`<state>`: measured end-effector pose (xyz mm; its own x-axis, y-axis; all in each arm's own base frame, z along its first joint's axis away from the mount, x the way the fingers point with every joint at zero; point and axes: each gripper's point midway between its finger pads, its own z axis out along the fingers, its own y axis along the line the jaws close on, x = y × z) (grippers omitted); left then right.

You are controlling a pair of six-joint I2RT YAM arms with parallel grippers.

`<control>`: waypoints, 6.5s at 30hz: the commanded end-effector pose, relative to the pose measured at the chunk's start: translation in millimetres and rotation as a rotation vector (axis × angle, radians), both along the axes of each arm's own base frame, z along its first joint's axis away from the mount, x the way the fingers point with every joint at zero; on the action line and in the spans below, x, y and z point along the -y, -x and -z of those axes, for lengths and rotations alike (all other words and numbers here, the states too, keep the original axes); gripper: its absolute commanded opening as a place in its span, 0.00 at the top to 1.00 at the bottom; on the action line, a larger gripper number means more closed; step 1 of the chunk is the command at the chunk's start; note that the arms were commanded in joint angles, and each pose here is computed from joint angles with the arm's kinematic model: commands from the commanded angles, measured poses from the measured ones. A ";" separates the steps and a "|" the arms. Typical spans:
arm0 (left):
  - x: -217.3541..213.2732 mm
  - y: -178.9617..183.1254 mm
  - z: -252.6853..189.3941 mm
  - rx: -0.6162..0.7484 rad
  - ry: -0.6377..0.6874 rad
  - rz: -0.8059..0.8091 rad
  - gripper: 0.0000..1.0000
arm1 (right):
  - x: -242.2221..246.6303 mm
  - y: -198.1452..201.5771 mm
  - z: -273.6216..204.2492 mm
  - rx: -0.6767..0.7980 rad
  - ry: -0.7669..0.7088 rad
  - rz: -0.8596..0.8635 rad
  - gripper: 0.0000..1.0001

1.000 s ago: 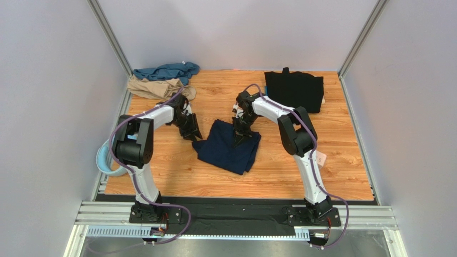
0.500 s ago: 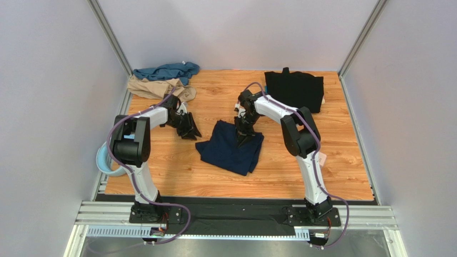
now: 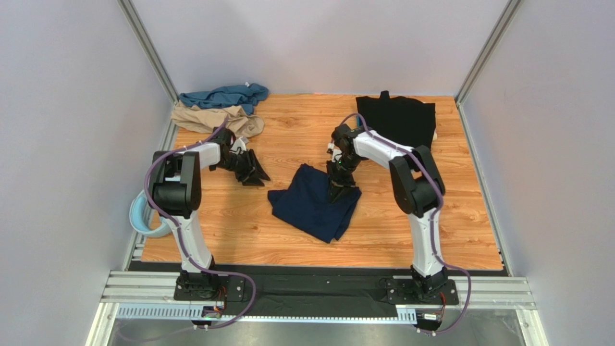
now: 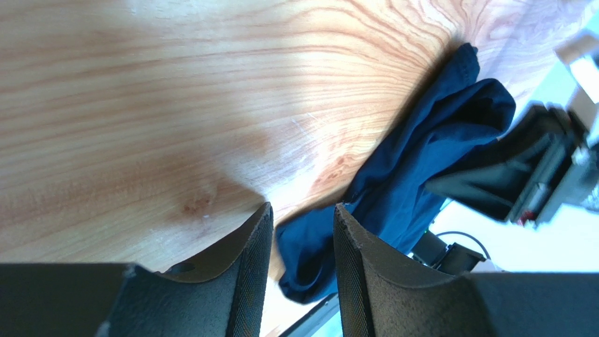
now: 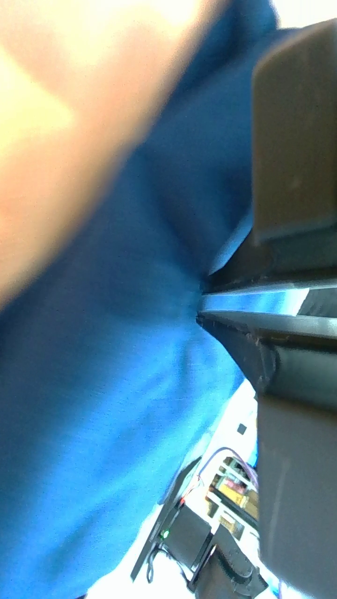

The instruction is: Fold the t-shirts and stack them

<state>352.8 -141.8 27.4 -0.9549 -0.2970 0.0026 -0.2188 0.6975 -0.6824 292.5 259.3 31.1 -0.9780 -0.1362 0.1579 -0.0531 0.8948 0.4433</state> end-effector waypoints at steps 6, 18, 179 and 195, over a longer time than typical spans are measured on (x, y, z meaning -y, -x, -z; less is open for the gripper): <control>2.8 6.7 -18.5 0.029 0.022 0.039 0.56 | 64.3 7.4 -61.2 0.151 -0.036 0.274 0.63; -0.2 21.6 -21.4 0.016 -0.028 0.077 0.57 | 69.4 61.5 -29.5 0.102 -0.119 0.353 0.52; -55.8 94.3 -36.5 -0.075 -0.697 0.101 0.61 | 131.9 -239.5 -210.3 0.923 -0.042 0.145 1.00; -34.5 93.0 -29.2 -0.085 -0.686 0.171 0.62 | 266.4 -257.1 -206.2 0.876 -0.071 0.452 1.00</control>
